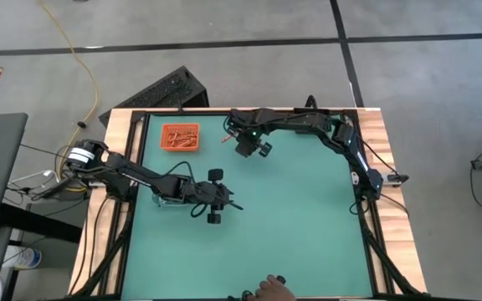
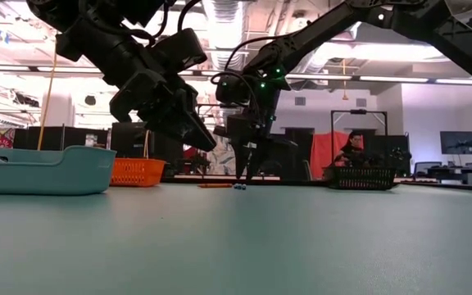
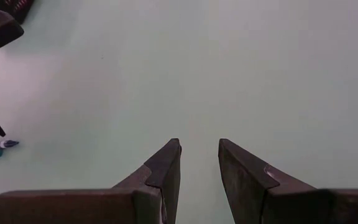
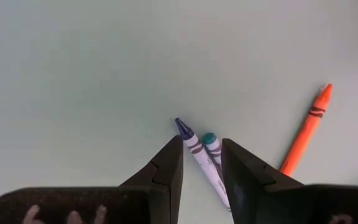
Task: Sort crayons
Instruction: Put the orange crayon into the orange basket
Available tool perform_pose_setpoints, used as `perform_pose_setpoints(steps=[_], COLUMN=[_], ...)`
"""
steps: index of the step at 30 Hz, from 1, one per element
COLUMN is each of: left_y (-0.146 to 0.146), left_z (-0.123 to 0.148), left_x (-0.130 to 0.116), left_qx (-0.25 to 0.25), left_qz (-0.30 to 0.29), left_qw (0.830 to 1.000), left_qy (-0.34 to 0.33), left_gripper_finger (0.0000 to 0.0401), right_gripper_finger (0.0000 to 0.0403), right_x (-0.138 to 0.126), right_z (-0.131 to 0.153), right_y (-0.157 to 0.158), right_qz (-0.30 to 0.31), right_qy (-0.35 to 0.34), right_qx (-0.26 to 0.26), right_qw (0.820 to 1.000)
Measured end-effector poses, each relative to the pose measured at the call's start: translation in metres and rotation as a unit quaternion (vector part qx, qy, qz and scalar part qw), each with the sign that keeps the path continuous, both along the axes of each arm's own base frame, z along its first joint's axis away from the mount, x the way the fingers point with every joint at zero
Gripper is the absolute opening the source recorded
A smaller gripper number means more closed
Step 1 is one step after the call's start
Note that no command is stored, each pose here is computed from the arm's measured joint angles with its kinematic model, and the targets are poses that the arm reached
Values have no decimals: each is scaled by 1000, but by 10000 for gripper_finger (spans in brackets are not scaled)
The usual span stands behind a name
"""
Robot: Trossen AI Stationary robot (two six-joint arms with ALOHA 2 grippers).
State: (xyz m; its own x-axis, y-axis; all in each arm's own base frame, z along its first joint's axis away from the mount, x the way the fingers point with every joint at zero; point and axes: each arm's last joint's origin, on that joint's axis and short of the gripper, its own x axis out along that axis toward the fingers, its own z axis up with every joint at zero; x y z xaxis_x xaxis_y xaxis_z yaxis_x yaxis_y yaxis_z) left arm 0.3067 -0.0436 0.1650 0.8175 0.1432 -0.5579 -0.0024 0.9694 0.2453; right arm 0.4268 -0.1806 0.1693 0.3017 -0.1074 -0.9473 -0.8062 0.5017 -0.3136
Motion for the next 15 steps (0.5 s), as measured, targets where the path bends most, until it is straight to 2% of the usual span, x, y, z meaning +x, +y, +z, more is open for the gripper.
perform_pose_setpoints(steps=[10,15], left_y=[0,0], left_z=[0,0], left_x=[0,0], left_qx=[-7,-6], left_qz=[3,2], left_qw=[1000,1000], left_qy=[-2,-1], left_gripper_finger=[99,99], right_gripper_finger=[114,114], right_x=[-3,-7], right_z=[-1,-2], right_y=[1,-3], right_qz=[-1,-20], right_qy=[14,24], right_qx=[12,22], right_qw=[1000,999])
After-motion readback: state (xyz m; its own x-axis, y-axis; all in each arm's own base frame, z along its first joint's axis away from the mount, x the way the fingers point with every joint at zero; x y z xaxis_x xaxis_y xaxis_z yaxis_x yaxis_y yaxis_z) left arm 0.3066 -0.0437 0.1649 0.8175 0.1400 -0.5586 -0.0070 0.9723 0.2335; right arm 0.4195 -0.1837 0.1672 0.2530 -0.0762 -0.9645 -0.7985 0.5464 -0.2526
